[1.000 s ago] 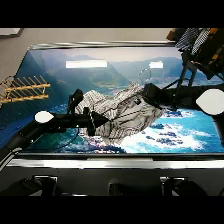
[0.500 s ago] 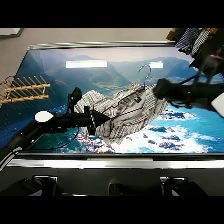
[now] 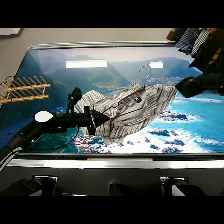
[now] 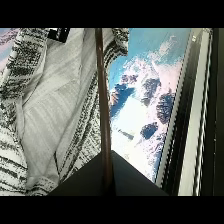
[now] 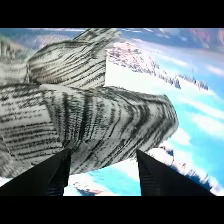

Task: Fold the clothes and pants, and hang the long-sleeved shirts on hangers.

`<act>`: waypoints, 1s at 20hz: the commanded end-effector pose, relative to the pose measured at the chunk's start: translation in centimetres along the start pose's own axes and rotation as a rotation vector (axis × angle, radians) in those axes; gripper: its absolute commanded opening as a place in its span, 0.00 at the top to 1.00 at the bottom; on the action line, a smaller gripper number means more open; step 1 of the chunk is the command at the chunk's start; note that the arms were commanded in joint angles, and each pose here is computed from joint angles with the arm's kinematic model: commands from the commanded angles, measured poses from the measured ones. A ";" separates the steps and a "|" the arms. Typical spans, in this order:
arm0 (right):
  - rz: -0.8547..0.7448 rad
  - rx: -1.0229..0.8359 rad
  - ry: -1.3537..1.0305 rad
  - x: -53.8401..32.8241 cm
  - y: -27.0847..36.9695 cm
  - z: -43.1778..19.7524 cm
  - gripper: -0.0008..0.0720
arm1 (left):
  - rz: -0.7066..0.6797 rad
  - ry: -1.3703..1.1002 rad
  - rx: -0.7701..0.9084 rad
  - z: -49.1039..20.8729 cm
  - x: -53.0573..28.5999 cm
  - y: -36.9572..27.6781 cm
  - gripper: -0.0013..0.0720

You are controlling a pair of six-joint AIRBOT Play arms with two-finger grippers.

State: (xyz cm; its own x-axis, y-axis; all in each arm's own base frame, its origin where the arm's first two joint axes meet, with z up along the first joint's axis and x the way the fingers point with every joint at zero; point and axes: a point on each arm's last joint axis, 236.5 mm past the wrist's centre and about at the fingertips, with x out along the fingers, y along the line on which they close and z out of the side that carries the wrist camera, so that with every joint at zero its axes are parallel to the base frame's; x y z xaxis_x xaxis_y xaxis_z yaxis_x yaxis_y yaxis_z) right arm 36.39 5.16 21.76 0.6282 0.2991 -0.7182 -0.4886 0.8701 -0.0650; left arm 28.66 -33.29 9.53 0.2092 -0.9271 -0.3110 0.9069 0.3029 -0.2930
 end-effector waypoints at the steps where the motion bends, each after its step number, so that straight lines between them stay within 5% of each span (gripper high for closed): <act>1: 0.142 -0.641 -0.013 3.1 3.1 0.4 0.30 | 0.002 0.000 0.001 0.0 0.0 0.1 0.96; 20: 0.255 -0.703 0.033 11.9 5.3 0.0 0.25 | -0.038 0.025 0.016 -0.6 0.0 -0.9 0.96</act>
State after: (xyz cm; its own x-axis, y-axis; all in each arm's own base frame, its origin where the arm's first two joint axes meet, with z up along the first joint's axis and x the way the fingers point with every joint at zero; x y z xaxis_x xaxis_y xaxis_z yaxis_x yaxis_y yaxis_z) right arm 41.61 12.87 14.21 0.4806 0.4195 -0.7701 -0.8711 0.3295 -0.3641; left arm 28.04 -33.37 9.38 0.1830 -0.9305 -0.3174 0.9148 0.2794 -0.2917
